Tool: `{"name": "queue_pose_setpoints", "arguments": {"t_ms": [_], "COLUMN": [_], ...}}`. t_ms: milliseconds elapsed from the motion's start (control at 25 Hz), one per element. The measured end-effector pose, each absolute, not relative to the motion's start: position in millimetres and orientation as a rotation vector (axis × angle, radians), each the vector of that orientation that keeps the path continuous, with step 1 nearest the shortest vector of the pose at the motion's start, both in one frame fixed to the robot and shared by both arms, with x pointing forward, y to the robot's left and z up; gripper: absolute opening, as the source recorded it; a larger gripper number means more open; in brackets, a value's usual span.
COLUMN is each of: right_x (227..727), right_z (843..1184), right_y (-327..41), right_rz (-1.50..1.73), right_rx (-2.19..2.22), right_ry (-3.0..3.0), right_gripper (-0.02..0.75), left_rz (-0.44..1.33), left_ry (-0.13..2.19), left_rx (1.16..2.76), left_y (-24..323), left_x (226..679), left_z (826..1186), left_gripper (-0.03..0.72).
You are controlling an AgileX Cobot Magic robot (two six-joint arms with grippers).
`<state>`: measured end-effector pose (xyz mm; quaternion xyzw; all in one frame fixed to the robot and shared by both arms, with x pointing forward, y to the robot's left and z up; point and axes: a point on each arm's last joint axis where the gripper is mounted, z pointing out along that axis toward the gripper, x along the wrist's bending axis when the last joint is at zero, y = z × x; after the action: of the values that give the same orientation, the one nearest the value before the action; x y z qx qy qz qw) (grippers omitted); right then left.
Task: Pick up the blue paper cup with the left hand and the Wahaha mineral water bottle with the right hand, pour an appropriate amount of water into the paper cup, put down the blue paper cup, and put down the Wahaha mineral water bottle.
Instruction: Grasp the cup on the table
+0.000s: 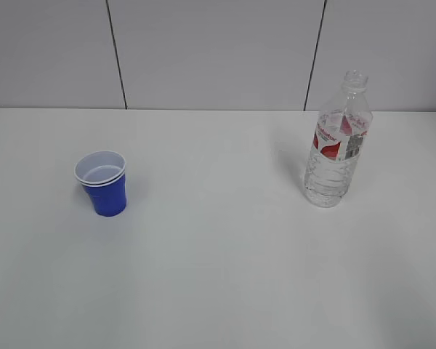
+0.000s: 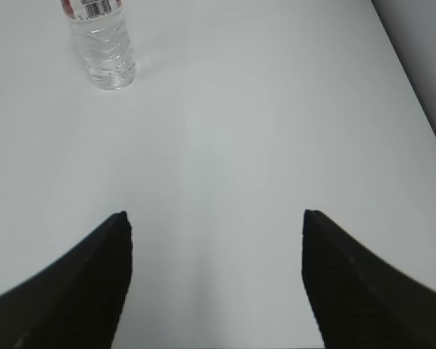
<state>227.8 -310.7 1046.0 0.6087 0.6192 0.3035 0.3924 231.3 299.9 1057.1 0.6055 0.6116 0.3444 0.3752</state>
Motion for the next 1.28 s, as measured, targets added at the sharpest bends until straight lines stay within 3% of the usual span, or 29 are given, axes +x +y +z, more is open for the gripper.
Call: {"name": "queue_pose_setpoints", "arguments": {"t_ms": [440, 920, 1280], "right_x": [228, 228, 228], "right_z": [1046, 1046, 1046], "right_y": [-311, -311, -311], "right_rz": [0.77, 0.77, 0.77], "right_rx": [1.545, 1.545, 1.545], "right_ry": [1.572, 1.572, 1.572], "right_gripper": [0.548, 0.548, 0.548], "left_rz": [0.881, 0.876, 1.038], "left_ry": [1.565, 1.501, 1.223], "left_rx": [1.55, 1.556, 1.274], "left_y": [300, 300, 298], "left_x": [231, 231, 238], "left_z": [1057, 1062, 1098], "left_gripper": [0.405, 0.413, 0.414]}}
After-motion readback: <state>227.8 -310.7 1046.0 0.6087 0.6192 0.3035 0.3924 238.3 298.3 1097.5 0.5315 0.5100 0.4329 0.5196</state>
